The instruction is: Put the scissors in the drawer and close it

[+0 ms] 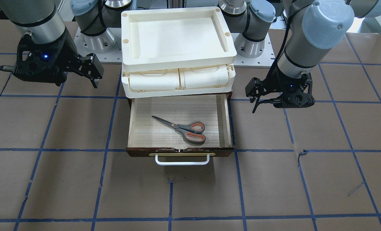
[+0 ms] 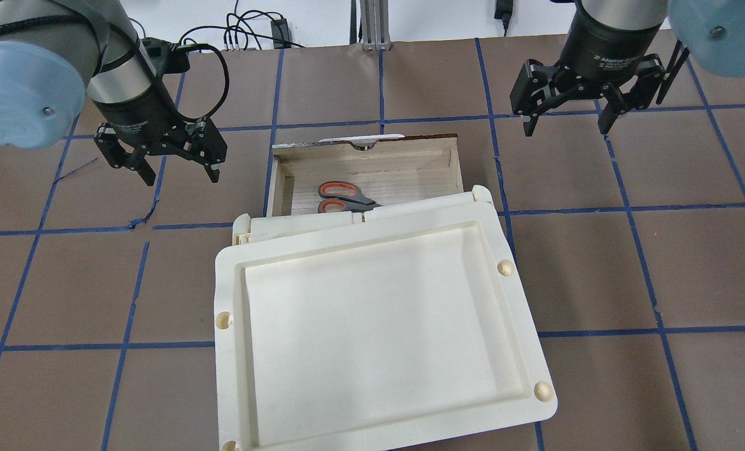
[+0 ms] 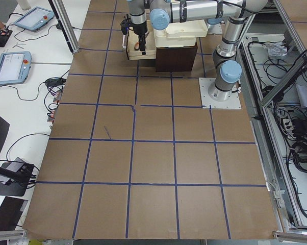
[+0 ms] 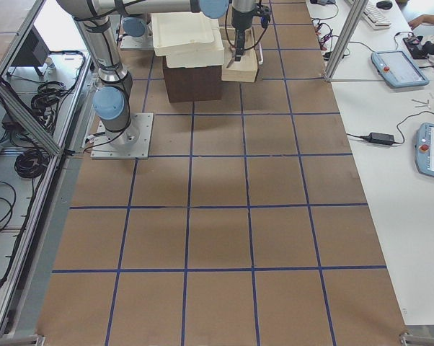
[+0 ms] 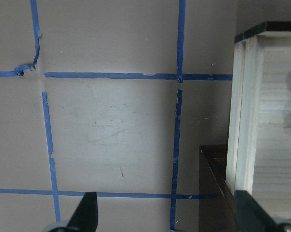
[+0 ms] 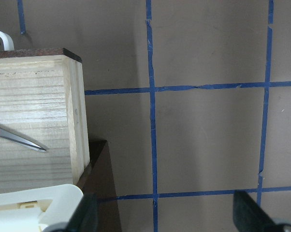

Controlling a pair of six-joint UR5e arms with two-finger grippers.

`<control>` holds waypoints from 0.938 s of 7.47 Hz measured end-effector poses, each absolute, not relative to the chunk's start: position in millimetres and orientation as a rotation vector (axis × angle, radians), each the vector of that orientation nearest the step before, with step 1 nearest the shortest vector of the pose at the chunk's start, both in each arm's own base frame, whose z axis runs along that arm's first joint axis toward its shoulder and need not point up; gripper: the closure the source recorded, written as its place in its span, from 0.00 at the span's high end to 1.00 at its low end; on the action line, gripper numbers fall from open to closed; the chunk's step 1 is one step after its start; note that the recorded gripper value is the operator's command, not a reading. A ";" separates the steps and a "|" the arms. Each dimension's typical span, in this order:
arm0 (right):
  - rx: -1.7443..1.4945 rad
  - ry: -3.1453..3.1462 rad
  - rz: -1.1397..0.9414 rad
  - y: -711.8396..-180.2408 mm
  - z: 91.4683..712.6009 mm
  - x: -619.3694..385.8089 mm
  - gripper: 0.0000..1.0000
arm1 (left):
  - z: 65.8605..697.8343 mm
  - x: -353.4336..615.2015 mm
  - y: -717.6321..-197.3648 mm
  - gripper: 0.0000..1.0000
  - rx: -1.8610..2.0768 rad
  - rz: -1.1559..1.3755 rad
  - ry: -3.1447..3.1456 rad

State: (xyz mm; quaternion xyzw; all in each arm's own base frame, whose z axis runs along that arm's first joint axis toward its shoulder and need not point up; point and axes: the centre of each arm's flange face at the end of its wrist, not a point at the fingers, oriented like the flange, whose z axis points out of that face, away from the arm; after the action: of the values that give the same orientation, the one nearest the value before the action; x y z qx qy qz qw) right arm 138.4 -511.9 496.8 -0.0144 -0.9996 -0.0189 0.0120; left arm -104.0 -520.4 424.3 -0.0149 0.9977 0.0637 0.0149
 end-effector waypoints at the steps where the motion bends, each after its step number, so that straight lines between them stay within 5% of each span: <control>1: -0.043 -3.117 -0.059 -511.7 496.9 138.4 1.00 | 424.1 -103.7 -520.6 1.00 -0.046 0.196 3.106; 7: -0.042 -3.117 -0.055 -511.9 497.6 137.7 1.00 | 418.6 -103.4 -537.2 1.00 -0.024 0.097 3.121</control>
State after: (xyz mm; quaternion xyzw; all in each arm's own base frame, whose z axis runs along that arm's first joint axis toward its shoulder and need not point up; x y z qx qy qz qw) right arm 137.7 -511.9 497.6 -0.0136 -0.9997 -0.0176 0.0119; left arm -103.4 -537.2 418.6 -0.0075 0.9994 0.0309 0.0096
